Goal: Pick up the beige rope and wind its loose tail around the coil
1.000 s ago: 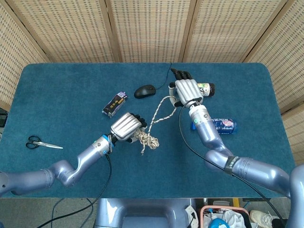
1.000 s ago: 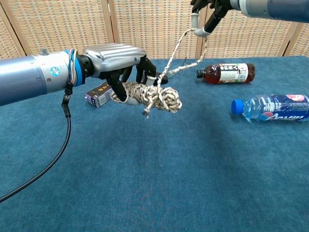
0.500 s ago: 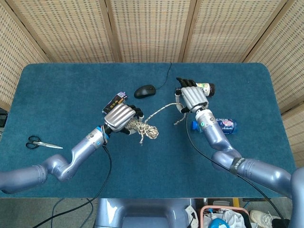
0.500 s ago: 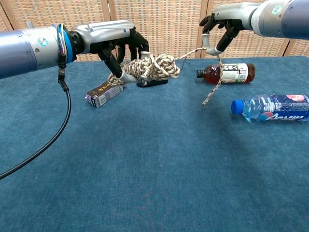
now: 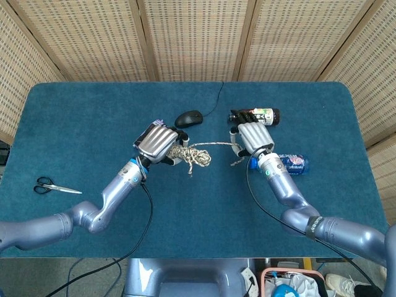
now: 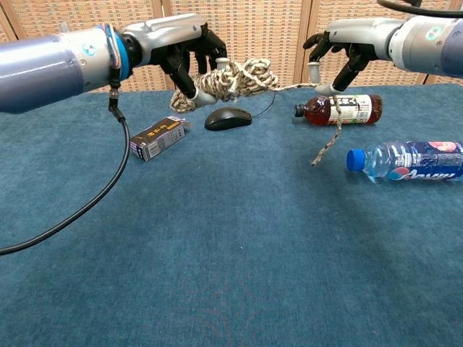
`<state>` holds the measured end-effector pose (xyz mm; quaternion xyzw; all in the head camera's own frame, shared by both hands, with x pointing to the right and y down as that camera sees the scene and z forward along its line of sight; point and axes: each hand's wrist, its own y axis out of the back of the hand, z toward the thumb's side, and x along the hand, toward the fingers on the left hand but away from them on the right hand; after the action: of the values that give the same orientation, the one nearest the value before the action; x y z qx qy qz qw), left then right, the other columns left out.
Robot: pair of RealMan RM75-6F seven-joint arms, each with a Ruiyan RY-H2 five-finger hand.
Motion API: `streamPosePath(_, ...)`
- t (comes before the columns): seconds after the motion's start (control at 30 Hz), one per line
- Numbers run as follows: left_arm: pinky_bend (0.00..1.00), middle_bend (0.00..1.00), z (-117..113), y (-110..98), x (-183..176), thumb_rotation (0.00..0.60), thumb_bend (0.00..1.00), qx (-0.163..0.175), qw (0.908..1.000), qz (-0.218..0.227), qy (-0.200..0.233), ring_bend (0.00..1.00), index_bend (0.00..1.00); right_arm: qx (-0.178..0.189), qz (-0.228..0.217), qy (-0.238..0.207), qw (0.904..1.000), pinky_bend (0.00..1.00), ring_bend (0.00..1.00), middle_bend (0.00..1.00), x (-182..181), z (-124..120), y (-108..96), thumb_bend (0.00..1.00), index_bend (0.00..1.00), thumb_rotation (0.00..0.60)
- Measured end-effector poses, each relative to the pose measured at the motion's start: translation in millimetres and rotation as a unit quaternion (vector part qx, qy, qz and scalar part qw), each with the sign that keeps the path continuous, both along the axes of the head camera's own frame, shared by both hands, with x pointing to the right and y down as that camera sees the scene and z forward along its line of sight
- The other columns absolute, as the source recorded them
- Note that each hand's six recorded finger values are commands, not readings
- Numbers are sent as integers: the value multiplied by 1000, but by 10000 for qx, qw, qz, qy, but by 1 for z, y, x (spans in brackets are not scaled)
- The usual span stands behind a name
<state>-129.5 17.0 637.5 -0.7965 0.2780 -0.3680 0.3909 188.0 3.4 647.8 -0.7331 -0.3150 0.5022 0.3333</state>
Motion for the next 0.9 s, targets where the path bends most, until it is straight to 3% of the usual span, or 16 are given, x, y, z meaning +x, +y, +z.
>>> streamPosePath(0.3, 577, 517, -12, -11, 17, 600, 422, 81, 9996, -282, -36, 450, 651, -223, 393, -330, 9984, 28, 0, 0, 11, -5, 12, 523, 687, 600)
streamPosePath(0.63, 577, 518, -10, -22, 20, 600, 421, 51, 9980, -584, -244, 450, 650, -151, 250, -395, 9988, 28, 0, 0, 9, -12, 31, 523, 686, 600)
streamPosePath(0.9, 577, 517, -6, -29, 25, 600, 421, -25, 9959, -814, -391, 450, 650, -307, 61, -497, 9983, 29, 0, 0, 5, -22, 51, 523, 687, 600)
